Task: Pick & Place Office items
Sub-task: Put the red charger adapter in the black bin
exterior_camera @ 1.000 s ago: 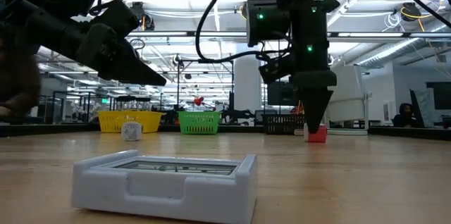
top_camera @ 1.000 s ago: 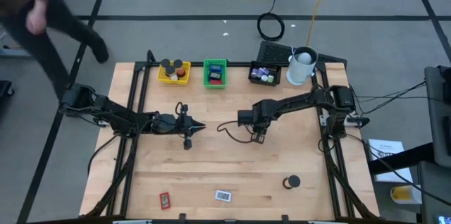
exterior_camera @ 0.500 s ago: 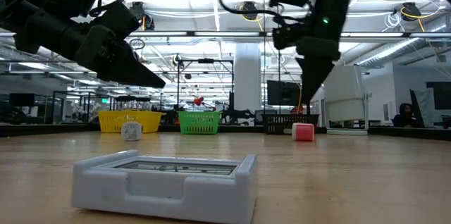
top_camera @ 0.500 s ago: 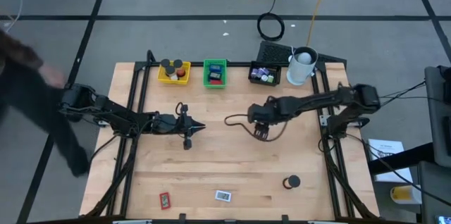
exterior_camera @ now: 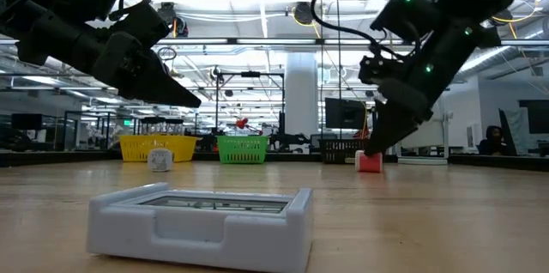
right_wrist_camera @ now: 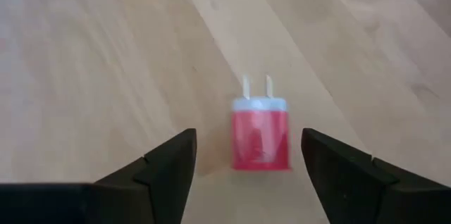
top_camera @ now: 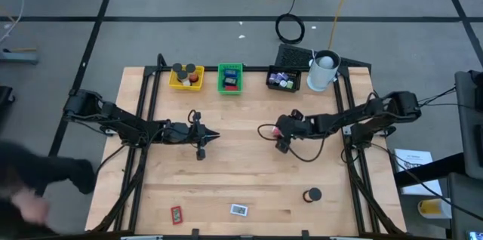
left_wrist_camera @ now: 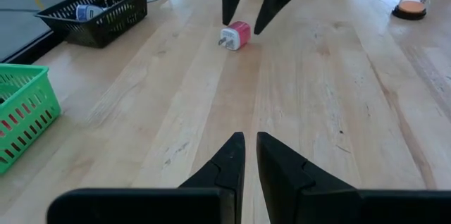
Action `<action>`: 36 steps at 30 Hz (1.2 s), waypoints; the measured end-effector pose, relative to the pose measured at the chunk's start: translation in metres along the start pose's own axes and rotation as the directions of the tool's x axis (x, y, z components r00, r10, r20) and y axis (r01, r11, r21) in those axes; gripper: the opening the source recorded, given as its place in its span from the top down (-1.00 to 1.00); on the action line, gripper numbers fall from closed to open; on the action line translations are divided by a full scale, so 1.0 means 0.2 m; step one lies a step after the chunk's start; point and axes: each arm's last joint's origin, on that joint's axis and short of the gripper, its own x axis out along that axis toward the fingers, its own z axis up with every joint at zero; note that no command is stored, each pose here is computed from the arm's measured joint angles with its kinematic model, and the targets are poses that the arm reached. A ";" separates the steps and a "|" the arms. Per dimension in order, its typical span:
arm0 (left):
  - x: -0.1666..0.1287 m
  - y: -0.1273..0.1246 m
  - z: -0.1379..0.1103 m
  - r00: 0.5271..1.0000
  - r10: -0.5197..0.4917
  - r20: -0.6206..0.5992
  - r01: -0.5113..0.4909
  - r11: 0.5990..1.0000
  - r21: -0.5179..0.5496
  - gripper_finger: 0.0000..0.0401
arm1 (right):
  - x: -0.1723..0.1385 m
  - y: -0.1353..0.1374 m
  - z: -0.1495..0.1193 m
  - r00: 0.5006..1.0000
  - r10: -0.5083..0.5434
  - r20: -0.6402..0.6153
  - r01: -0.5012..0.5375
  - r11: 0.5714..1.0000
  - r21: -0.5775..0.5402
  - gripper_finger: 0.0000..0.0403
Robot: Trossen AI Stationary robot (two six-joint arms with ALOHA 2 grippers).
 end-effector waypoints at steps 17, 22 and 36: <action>0.00 0.00 0.00 1.000 0.002 -0.004 -0.002 1.000 0.002 0.77 | 0.10 -0.02 -0.09 0.999 -0.007 0.054 0.007 1.000 -0.013 0.08; 0.00 0.00 0.00 1.000 0.003 -0.006 -0.003 1.000 0.002 0.77 | 0.09 -0.03 -0.08 0.997 -0.021 0.069 0.022 1.000 -0.008 0.32; 0.00 0.00 0.00 1.000 0.003 -0.002 -0.003 1.000 0.001 0.77 | -0.07 -0.21 0.15 0.983 -0.164 0.080 0.158 0.984 0.078 0.34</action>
